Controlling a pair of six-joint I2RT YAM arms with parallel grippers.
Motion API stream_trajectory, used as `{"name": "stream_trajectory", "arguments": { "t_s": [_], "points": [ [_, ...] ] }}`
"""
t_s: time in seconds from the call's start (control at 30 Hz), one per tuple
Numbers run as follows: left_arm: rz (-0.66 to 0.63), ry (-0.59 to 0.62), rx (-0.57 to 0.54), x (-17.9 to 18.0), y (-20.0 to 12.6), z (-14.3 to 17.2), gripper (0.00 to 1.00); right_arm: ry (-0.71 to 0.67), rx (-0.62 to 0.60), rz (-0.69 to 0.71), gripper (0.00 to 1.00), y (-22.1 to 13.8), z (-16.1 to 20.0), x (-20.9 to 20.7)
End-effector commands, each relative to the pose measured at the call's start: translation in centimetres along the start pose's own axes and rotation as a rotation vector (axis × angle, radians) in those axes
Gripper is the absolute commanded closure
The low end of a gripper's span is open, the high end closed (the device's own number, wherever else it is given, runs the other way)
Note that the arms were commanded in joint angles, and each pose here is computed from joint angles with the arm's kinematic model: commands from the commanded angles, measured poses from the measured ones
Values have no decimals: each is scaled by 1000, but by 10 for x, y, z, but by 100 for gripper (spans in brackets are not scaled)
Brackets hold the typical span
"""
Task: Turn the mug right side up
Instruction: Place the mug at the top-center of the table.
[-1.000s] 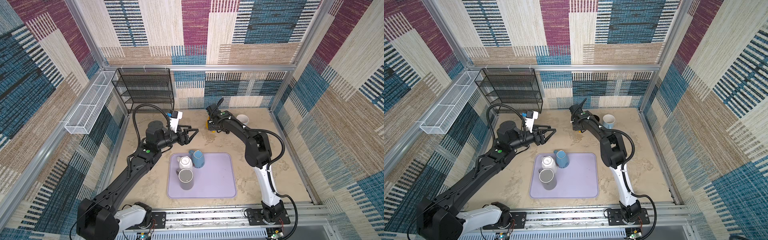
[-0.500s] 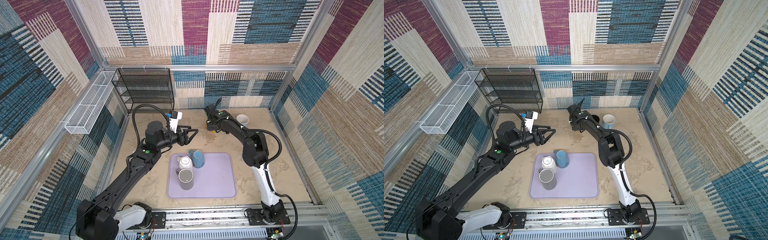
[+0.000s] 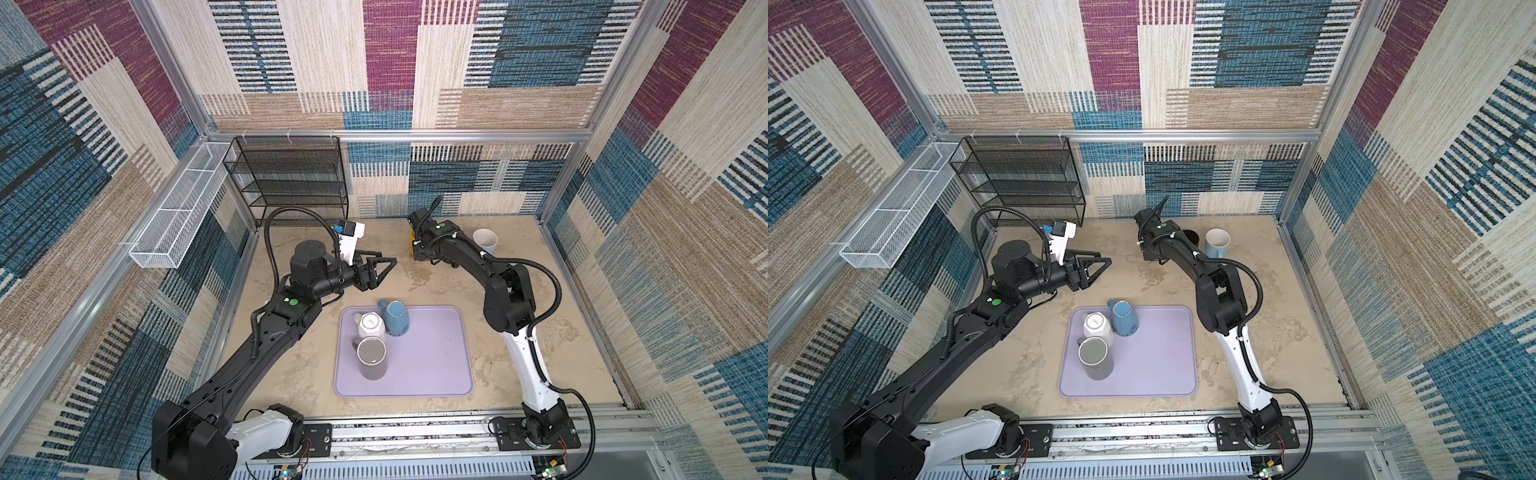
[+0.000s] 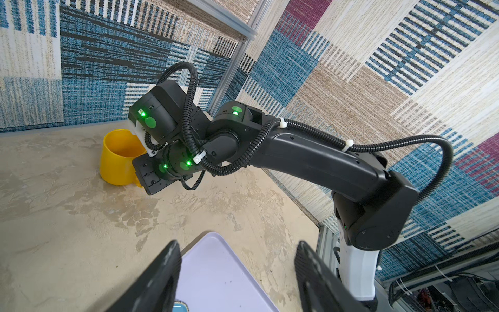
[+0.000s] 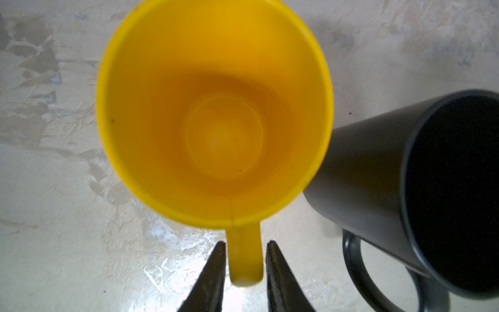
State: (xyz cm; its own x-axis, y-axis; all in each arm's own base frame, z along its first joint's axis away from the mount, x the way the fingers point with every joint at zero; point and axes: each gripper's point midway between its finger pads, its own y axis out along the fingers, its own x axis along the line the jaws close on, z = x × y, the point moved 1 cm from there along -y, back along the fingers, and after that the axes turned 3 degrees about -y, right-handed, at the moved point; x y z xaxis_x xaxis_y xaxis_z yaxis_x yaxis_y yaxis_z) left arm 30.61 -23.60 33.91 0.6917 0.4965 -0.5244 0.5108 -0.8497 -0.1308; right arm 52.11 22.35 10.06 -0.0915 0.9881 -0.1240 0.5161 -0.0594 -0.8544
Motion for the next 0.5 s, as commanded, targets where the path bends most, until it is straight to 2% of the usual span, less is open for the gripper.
{"name": "stream_trajectory", "arguments": {
  "t_s": [0.0,0.47],
  "points": [
    [-1,34,-4,-3,-2,-3,32,0,-17,-22,68,-5,-6,3],
    [-54,18,26,6,-5,4,32,16,-96,-79,60,-37,-19,2]
  ]
}}
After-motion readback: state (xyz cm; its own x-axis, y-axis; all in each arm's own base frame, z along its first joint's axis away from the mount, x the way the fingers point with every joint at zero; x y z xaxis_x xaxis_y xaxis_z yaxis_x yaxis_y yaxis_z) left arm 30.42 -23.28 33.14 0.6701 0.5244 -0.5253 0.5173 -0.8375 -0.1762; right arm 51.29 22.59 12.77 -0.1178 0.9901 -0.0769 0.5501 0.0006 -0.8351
